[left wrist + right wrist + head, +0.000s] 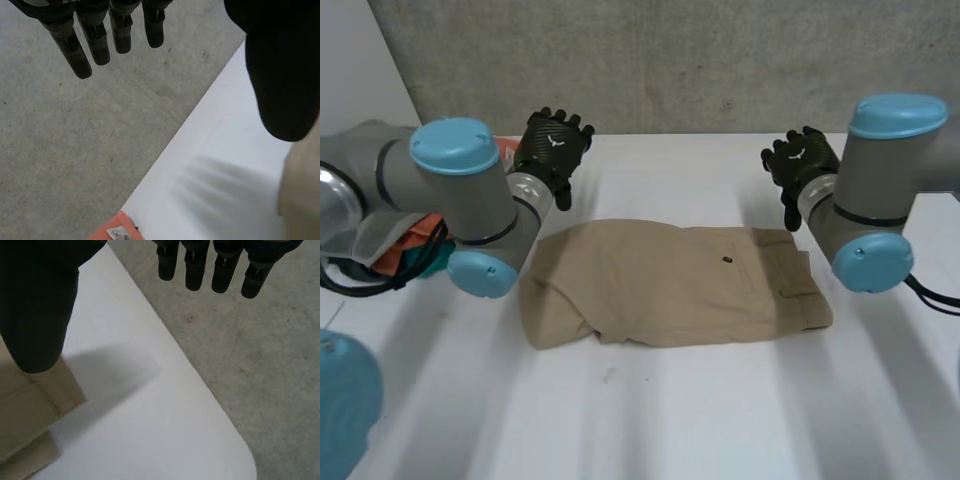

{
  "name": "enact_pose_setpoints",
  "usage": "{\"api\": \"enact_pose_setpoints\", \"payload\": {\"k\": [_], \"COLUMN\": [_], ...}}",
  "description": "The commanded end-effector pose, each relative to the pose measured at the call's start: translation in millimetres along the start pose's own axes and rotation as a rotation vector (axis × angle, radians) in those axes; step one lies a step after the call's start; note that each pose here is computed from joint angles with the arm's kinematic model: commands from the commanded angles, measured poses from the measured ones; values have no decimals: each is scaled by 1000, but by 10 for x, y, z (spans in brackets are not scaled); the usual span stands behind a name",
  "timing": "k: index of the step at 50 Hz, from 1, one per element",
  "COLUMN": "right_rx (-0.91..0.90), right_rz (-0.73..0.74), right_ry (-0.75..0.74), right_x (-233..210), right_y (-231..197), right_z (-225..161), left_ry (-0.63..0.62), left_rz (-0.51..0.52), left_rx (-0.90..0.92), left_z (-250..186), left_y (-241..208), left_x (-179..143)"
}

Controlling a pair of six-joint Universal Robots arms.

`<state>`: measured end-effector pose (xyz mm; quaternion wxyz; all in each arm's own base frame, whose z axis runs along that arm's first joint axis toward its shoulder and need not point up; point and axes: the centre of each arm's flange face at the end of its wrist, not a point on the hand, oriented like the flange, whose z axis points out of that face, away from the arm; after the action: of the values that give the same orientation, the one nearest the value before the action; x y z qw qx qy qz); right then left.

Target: Fold the laundry.

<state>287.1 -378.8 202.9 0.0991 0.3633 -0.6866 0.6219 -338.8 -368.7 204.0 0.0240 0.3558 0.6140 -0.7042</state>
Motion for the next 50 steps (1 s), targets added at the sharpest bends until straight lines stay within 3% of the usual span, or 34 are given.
{"api": "enact_pose_setpoints", "payload": {"k": [1, 4, 7, 13, 20, 25, 26, 33, 38, 39, 43, 45, 50], "right_rx": [-124, -184, -186, -112, -237, -188, -163, -40, 299, 414, 620, 688, 657], "right_rz": [117, 134, 152, 146, 52, -55, -130, -364, -425, -446, -519, -552, -571], "right_ry": [-139, -249, -275, -211, -133, 16, 46, 75, -115, -236, -495, -573, -556], "right_x": [-34, -244, -319, -375, -323, 47, 143, 139, -740, -1104, -1654, -1769, -1767], "right_y": [55, 310, 475, 766, 1068, 881, 785, 439, -135, -189, -71, -12, 17], "right_z": [-805, -1064, -1077, -859, -786, -921, -971, -956, -1251, -1425, -1777, -1857, -1801], "left_ry": [55, 81, 113, 133, 137, 113, 109, 100, 98, 95, 86, 80, 33], "left_rz": [-28, -29, -32, -34, -33, -31, -34, -76, -114, -118, -135, -145, -207], "left_rx": [-48, -72, -66, -26, -11, 28, 35, 41, 25, 23, 30, 36, 55], "left_z": [-625, -847, -1003, -1084, -1113, -1182, -1204, -1316, -1341, -1342, -1378, -1388, -1396], "left_y": [-194, -153, -113, -84, -138, -294, -319, -372, -342, -340, -365, -389, -473], "left_x": [-30, 11, 85, 155, 174, 74, 58, -2, -3, -9, -40, -63, -184]}}
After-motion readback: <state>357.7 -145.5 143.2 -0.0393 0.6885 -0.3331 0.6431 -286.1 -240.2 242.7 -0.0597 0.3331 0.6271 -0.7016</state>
